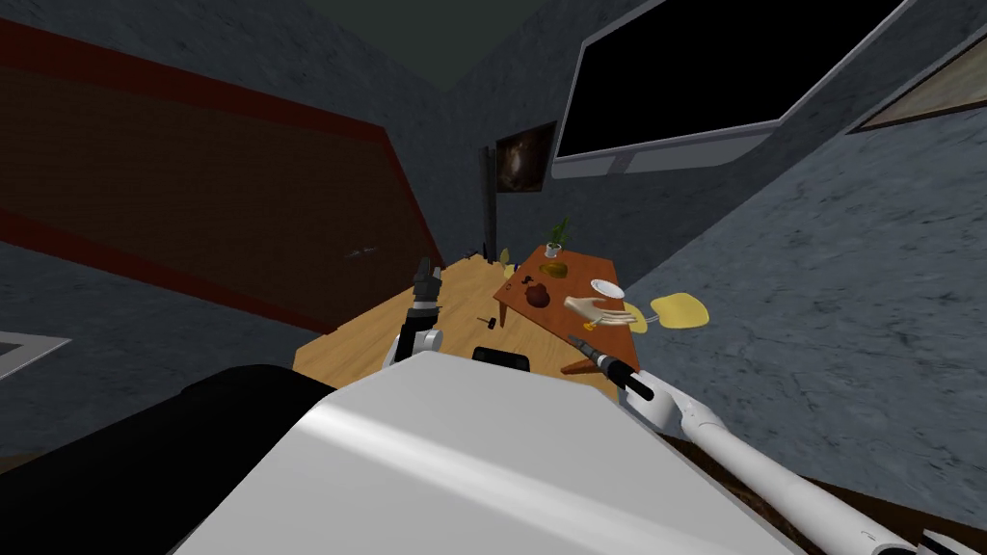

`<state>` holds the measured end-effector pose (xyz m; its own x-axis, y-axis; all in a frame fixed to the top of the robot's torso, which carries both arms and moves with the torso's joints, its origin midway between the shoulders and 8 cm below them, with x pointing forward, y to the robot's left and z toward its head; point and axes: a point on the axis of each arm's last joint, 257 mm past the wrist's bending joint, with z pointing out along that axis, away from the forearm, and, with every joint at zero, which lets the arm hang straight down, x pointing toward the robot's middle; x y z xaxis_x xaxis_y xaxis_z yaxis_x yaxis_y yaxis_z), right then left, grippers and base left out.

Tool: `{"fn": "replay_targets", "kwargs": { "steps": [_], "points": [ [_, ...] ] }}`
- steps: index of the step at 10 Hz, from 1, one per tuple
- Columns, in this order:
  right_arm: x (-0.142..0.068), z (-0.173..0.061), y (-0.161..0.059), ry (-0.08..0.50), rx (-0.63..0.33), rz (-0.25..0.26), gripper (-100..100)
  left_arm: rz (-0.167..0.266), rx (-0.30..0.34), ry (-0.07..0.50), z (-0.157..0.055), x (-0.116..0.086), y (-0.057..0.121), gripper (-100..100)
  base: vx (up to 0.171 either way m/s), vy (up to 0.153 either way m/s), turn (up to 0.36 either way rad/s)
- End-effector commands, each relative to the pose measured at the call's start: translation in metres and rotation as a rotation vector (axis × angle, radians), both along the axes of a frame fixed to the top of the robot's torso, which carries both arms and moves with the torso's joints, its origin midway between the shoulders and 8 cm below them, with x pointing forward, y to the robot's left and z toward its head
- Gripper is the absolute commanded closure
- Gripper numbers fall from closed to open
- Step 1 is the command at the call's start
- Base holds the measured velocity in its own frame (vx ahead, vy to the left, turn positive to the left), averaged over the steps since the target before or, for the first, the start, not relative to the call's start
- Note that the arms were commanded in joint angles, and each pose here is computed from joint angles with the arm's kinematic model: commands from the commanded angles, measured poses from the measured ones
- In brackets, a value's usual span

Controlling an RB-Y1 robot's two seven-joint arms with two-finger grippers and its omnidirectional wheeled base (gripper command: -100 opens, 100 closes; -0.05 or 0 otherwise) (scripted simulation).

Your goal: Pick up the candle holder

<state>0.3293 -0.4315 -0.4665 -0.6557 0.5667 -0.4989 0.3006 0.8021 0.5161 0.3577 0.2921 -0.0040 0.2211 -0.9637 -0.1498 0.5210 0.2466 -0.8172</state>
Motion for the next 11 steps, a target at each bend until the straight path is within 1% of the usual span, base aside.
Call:
{"fn": "replay_targets", "kwargs": {
  "steps": [1, 2, 3, 4, 5, 6, 7, 8, 9, 11],
  "points": [
    [-0.022, -0.008, -0.044, 0.055, -0.089, -0.014, -100, 0.0, 0.0, 0.0, 0.0, 0.0, 0.0, 0, 0.095, -0.005, 0.264],
    [-0.023, -0.008, -0.047, 0.058, -0.095, -0.018, -100, 0.0, 0.0, 0.0, 0.0, 0.0, 0.0, 0, 0.079, -0.015, 0.108],
    [-0.036, -0.01, -0.077, 0.091, -0.152, -0.028, -100, 0.0, 0.0, 0.0, 0.0, 0.0, 0.0, 0, 0.073, -0.004, 0.161],
    [-0.045, -0.009, -0.1, 0.117, -0.198, -0.031, -100, 0.0, 0.0, 0.0, 0.0, 0.0, 0.0, 0, 0.102, -0.001, 0.241],
    [-0.048, -0.01, -0.107, 0.123, -0.21, -0.04, -100, 0.0, 0.0, 0.0, 0.0, 0.0, 0.0, 0, 0.083, -0.007, 0.08],
    [-0.059, -0.008, -0.134, 0.15, -0.261, -0.051, -100, 0.0, 0.0, 0.0, 0.0, 0.0, 0.0, 0, 0.071, -0.013, 0.104],
    [-0.059, -0.008, -0.134, 0.15, -0.261, -0.051, -100, 0.0, 0.0, 0.0, 0.0, 0.0, 0.0, 0, 0.049, -0.005, 0.083],
    [-0.07, -0.004, -0.158, 0.175, -0.307, -0.06, -100, 0.0, 0.0, 0.0, 0.0, 0.0, 0.0, 0, 0.055, 0.005, 0.163],
    [-0.07, -0.004, -0.158, 0.175, -0.307, -0.06, -100, 0.0, 0.0, 0.0, 0.0, 0.0, 0.0, 0, 0.054, -0.001, 0.058],
    [-0.087, 0.004, -0.197, 0.214, -0.382, -0.076, -100, 0.0, 0.0, 0.0, 0.0, 0.0, 0.0, 0, 0.066, -0.005, 0.131]
  ]
}}
